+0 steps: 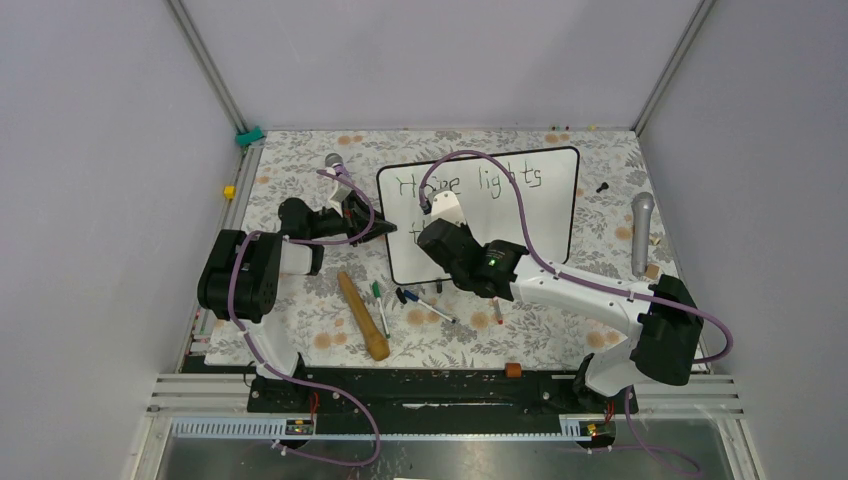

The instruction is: Write a sentence on the whiteboard

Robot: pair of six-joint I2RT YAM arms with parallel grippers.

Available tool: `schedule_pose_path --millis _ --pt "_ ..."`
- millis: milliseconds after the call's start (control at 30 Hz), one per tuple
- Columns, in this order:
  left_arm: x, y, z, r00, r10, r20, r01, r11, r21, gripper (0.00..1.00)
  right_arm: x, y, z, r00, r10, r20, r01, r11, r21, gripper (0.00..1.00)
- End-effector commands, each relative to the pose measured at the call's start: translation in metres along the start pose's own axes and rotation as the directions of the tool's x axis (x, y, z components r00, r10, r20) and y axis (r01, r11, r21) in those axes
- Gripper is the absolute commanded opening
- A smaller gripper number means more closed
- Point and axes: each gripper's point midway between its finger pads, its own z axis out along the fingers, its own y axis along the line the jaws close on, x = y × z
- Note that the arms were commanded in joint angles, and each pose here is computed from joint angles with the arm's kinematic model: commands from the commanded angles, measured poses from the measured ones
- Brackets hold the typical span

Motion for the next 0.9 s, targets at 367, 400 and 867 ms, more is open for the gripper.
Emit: schedule_pose_path --millis 367,400,867 --pt "-0.011 -0.002 -0.001 0.972 0.235 0.018 -0.235 0.972 0.025 0.0 -0.042 -0.012 -0.006 0.996 0.045 0.079 -0.048 0.998 0.033 0.0" --pt "-0.011 -0.001 -0.001 0.972 0.235 0.018 -0.235 0.972 0.024 0.0 -0.042 -0.011 -0.006 0.996 0.044 0.077 -0.046 0.999 0.029 0.0" --pt "-0.011 -0.002 0.0 0.972 0.234 0.018 -0.234 0.972 0.026 0.0 -0.026 0.006 -0.001 0.998 0.048 0.027 -0.047 0.998 -0.052 0.0"
